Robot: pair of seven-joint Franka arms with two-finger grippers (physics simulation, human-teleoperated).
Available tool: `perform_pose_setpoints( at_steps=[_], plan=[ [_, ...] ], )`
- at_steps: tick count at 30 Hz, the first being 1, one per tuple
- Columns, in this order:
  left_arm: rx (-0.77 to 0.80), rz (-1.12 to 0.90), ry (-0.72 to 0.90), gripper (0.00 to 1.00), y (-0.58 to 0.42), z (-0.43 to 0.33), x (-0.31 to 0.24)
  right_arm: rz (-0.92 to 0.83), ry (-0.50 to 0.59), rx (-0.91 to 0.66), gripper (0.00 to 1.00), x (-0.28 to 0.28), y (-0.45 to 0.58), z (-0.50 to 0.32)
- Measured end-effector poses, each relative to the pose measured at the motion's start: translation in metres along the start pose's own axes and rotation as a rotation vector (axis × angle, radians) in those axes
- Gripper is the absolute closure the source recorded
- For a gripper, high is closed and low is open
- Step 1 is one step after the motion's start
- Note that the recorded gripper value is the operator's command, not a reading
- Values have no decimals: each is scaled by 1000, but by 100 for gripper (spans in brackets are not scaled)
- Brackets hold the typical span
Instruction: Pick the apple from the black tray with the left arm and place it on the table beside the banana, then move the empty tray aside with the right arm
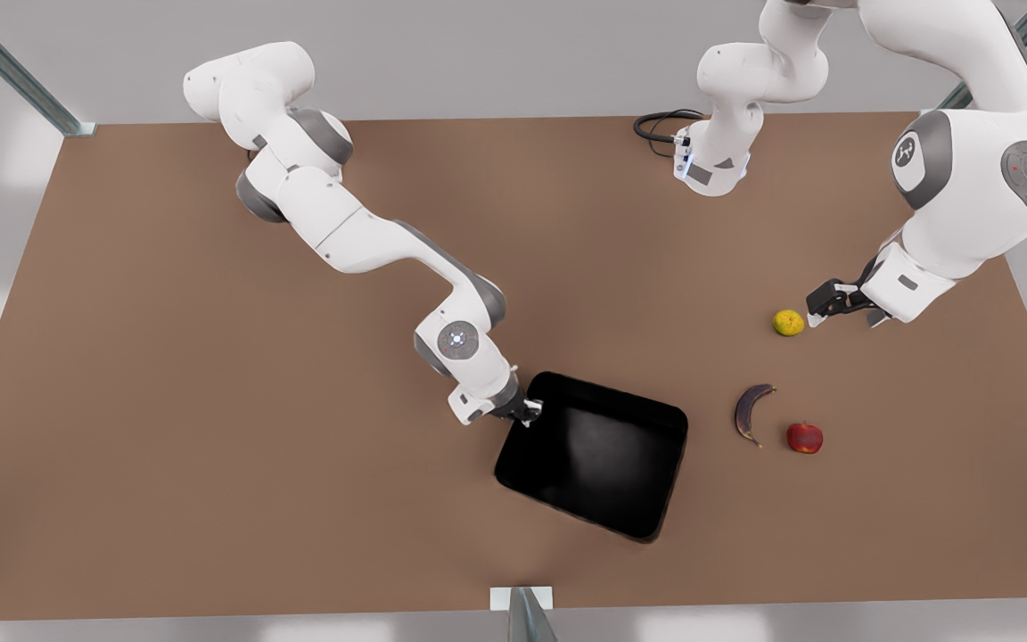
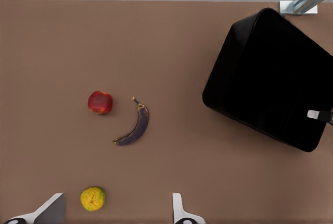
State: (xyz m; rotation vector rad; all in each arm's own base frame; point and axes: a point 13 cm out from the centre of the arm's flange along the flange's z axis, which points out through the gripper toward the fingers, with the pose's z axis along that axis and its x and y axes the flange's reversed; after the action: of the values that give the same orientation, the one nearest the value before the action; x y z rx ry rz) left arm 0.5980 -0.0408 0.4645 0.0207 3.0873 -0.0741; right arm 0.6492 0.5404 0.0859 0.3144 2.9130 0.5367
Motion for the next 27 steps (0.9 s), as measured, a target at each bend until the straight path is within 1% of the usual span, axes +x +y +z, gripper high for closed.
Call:
perform_pose_setpoints(
  at_steps=[4, 6, 10, 14, 17, 21, 24, 27],
  plan=[
    [0, 1, 0, 0, -1, 0, 0, 3, -2, -24, 78, -2, 14, -17],
    [0, 2, 1, 0, -1, 0, 0, 13, -6, -45, 80, -5, 26, -33],
    [0, 2, 0, 0, -1, -2, 1, 35, 10, -79, 80, -2, 44, -56],
    [0, 1, 1, 0, -1, -1, 1, 38, 21, -68, 80, -5, 53, -86],
    [-1, 0, 3, 0, -1, 0, 1, 48, 33, -32, 80, -18, 44, -117],
    [0, 1, 1, 0, -1, -1, 1, 59, 79, 40, 80, -27, 24, -156],
    [0, 2, 2, 0, -2, -1, 1, 56, 116, 115, 80, -34, -3, -179],
    [0, 3, 3, 0, -2, 0, 1, 57, 127, 210, 80, -58, -47, -211]
  ],
)
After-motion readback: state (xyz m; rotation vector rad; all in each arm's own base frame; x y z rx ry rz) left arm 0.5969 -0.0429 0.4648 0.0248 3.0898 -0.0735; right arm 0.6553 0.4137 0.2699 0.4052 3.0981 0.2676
